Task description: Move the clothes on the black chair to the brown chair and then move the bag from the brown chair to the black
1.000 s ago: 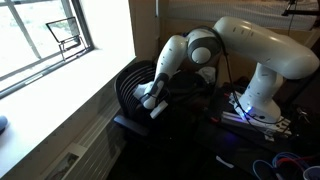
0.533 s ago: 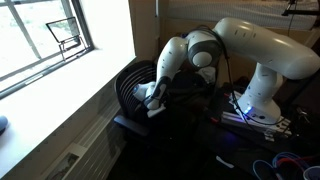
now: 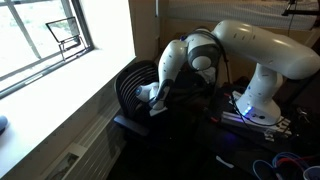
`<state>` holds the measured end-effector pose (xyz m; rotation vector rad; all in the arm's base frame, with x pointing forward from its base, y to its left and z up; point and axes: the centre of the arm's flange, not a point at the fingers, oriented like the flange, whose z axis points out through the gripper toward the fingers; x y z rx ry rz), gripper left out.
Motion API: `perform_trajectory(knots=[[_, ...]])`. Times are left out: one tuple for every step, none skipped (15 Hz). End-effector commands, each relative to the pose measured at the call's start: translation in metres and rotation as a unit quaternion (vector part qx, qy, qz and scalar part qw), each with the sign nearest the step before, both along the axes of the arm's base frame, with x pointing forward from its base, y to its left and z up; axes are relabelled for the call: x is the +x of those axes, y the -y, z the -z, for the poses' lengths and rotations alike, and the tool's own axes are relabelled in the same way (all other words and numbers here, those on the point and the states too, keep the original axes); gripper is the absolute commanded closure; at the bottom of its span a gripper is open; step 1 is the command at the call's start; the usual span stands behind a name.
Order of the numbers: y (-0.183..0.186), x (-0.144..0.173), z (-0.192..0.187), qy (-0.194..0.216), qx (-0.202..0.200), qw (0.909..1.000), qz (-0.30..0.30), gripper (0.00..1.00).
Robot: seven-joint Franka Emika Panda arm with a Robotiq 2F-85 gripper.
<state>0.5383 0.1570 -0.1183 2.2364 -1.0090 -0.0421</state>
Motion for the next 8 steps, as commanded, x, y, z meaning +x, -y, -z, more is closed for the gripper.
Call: perform_trajectory(knots=[[-0.008, -0.009, 0.003, 0.025, -0.007, 0.9949, -0.098, 0.0], [-0.011, -0.012, 0.003, 0.031, -0.013, 0.9917, -0.124, 0.0], [-0.012, -0.014, 0.006, 0.034, -0.023, 0.9879, -0.149, 0.0], [-0.012, -0.015, 0.009, 0.038, -0.028, 0.9833, -0.176, 0.0], [-0.012, -0.015, 0.011, 0.046, -0.031, 0.9775, -0.203, 0.0], [-0.012, -0.015, 0.013, 0.055, -0.034, 0.971, -0.23, 0.0], [-0.012, -0.012, 0.016, 0.064, -0.038, 0.9637, -0.256, 0.0], [-0.013, -0.011, 0.016, 0.076, -0.037, 0.9556, -0.282, 0.0]])
